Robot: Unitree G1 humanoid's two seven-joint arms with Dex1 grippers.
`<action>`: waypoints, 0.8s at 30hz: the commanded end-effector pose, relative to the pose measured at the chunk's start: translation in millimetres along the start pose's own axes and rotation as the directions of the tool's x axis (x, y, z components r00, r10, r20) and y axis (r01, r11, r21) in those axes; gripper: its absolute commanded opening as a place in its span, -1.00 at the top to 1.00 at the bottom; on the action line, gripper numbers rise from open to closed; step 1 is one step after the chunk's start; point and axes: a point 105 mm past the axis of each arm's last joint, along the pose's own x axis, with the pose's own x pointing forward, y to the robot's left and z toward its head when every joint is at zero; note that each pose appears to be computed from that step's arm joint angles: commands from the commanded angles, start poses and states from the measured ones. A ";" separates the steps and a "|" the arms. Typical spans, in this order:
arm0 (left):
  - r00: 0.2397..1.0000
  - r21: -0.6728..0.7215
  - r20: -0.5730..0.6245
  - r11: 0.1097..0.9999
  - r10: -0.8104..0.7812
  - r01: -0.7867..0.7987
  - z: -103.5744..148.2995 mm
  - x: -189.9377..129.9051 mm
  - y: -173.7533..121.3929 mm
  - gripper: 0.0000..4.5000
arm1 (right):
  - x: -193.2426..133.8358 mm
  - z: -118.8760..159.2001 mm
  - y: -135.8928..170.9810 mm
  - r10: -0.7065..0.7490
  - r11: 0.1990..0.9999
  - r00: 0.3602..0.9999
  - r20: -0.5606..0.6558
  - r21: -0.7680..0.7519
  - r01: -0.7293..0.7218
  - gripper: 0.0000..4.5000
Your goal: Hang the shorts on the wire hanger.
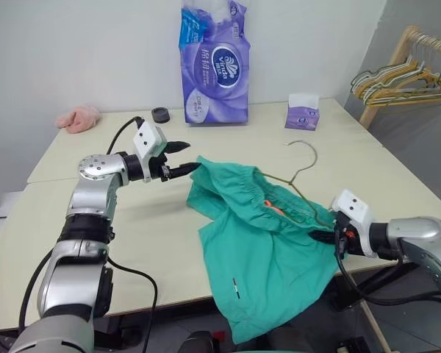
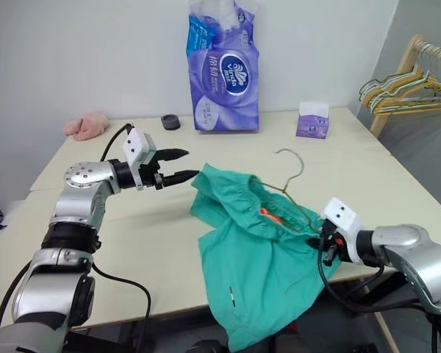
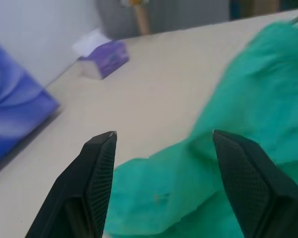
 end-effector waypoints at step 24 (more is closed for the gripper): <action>0.833 0.214 0.212 0.856 -0.511 0.470 77.8 113.5 -127.3 -0.44 | -198.4 -32.6 -106.4 -0.835 0.392 0.536 -0.128 0.546 0.741 1.00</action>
